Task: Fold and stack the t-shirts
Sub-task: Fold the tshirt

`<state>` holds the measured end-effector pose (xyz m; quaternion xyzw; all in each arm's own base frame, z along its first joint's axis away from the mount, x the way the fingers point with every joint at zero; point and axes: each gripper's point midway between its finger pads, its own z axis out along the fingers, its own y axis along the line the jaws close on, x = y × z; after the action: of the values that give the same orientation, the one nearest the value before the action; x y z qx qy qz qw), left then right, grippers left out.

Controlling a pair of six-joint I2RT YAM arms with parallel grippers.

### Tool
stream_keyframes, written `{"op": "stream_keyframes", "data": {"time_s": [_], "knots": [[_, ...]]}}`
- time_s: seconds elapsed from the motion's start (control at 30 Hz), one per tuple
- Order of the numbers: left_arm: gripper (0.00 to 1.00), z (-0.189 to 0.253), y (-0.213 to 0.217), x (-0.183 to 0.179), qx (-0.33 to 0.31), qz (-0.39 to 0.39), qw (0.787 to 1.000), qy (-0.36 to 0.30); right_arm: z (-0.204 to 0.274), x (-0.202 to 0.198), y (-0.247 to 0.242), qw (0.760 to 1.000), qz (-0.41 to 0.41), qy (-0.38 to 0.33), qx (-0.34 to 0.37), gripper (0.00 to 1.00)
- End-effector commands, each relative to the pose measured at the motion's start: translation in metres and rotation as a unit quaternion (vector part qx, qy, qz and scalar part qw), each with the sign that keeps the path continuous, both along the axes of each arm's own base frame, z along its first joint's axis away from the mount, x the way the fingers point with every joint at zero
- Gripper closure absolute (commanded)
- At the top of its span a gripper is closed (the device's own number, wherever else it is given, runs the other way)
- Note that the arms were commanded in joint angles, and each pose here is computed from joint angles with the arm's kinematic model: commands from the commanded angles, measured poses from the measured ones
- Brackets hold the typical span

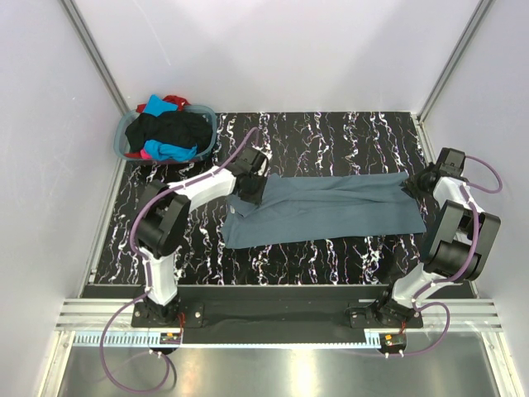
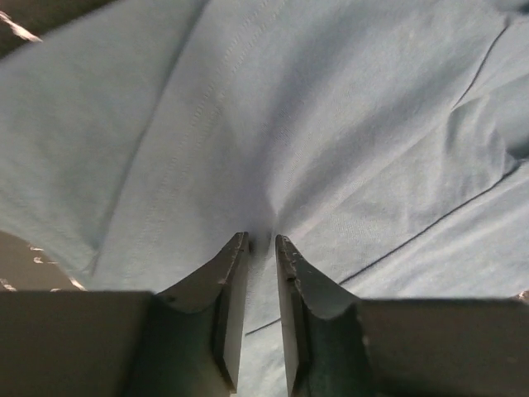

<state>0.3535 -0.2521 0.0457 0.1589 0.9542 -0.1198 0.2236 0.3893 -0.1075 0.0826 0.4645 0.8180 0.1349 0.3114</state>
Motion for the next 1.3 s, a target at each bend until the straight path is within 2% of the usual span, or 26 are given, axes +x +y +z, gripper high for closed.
{"op": "stream_keyframes", "data": {"time_s": [0.0,0.1,0.2,0.23,0.33,0.67,0.77,0.97,1.13,1.27], "knots": [[0.76,0.011,-0.003,0.014,0.004,0.002,1.0,-0.025,0.011,0.008,0.001,1.0,0.015,-0.016,-0.009,0.74],[0.75,0.014,-0.003,0.012,0.004,-0.001,1.0,-0.028,0.012,0.009,0.0,1.0,0.014,-0.019,-0.01,0.74],[0.78,0.016,-0.002,0.011,0.004,-0.004,1.0,-0.029,0.014,0.009,0.001,1.0,0.015,-0.02,-0.009,0.74],[0.86,0.014,-0.003,0.011,0.003,-0.006,1.0,-0.028,0.012,0.009,0.001,1.0,0.017,-0.018,-0.008,0.74],[1.0,0.015,-0.006,0.008,-0.005,-0.013,1.0,-0.022,0.012,0.01,0.001,1.0,0.017,-0.019,-0.007,0.74],[1.0,0.066,-0.019,-0.015,-0.066,-0.011,0.997,-0.033,0.013,0.01,0.002,1.0,0.019,-0.02,-0.005,0.74],[1.0,0.074,-0.018,-0.028,-0.062,-0.014,0.997,-0.032,0.012,0.01,0.005,0.999,0.025,-0.02,-0.001,0.74],[1.0,0.064,-0.018,-0.052,-0.05,-0.014,0.999,-0.012,0.006,0.008,0.007,0.999,0.028,-0.014,0.006,0.74],[1.0,0.033,-0.016,-0.07,-0.024,-0.019,0.999,0.024,0.007,0.006,0.008,0.999,0.029,-0.016,0.005,0.74],[1.0,0.019,-0.016,-0.082,0.002,-0.022,0.999,0.028,0.003,0.004,0.009,0.999,0.03,-0.01,0.006,0.74]]}}
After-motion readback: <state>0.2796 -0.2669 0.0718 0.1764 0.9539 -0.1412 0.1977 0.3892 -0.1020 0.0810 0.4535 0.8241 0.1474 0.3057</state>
